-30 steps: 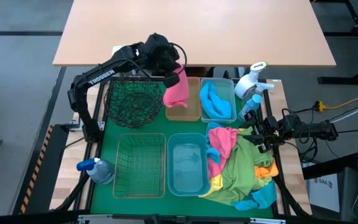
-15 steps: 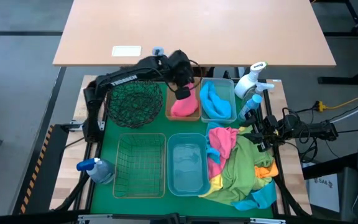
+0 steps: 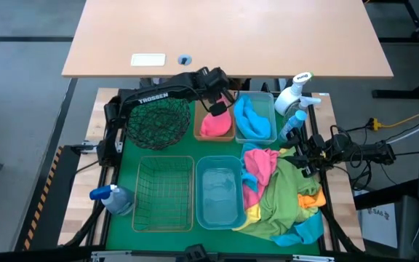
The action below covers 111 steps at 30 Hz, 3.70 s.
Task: Sort microfiber towel by color & place in baskets
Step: Put the pink towel into the orange bin
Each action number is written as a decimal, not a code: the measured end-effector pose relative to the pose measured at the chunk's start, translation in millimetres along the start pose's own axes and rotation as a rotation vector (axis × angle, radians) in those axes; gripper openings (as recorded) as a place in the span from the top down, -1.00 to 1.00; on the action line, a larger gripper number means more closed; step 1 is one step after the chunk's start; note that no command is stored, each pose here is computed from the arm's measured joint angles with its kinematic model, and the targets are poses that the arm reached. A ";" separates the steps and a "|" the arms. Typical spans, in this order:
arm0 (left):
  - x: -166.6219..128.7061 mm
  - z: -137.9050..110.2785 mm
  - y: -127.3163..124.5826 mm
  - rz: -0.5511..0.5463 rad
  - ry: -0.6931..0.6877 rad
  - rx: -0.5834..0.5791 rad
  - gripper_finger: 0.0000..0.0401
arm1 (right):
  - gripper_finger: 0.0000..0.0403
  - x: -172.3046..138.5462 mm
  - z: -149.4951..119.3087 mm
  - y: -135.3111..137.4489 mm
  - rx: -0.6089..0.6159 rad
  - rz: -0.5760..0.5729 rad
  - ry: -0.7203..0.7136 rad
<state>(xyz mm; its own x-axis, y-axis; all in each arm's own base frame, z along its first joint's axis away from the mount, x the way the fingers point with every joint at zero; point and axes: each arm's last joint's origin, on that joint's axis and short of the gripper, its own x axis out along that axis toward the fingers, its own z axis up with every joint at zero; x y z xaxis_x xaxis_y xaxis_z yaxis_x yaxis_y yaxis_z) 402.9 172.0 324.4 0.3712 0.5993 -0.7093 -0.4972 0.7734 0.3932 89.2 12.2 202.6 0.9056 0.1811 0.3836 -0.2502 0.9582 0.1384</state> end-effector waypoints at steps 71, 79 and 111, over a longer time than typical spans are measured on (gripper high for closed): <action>-163.6 -167.9 -19.6 -0.576 -0.411 0.006 0.41 | 0.50 101.9 -7.2 -8.9 0.707 -0.742 1.275; -166.1 -168.5 -23.3 -0.590 -0.415 0.020 0.41 | 0.89 116.1 17.3 -5.3 0.704 -0.662 1.190; -169.4 -160.9 -22.2 -0.588 -0.499 -0.009 0.41 | 1.00 212.0 177.8 -70.2 0.088 -0.470 0.488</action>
<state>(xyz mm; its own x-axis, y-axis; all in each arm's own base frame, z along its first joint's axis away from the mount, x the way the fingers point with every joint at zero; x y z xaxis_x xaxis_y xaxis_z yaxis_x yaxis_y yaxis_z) 224.9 20.0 341.6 0.8848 0.1143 -0.4517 -0.1144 0.9931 0.0270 237.8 -55.9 436.6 0.9705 -0.1509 -0.1878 0.1990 0.9416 0.2717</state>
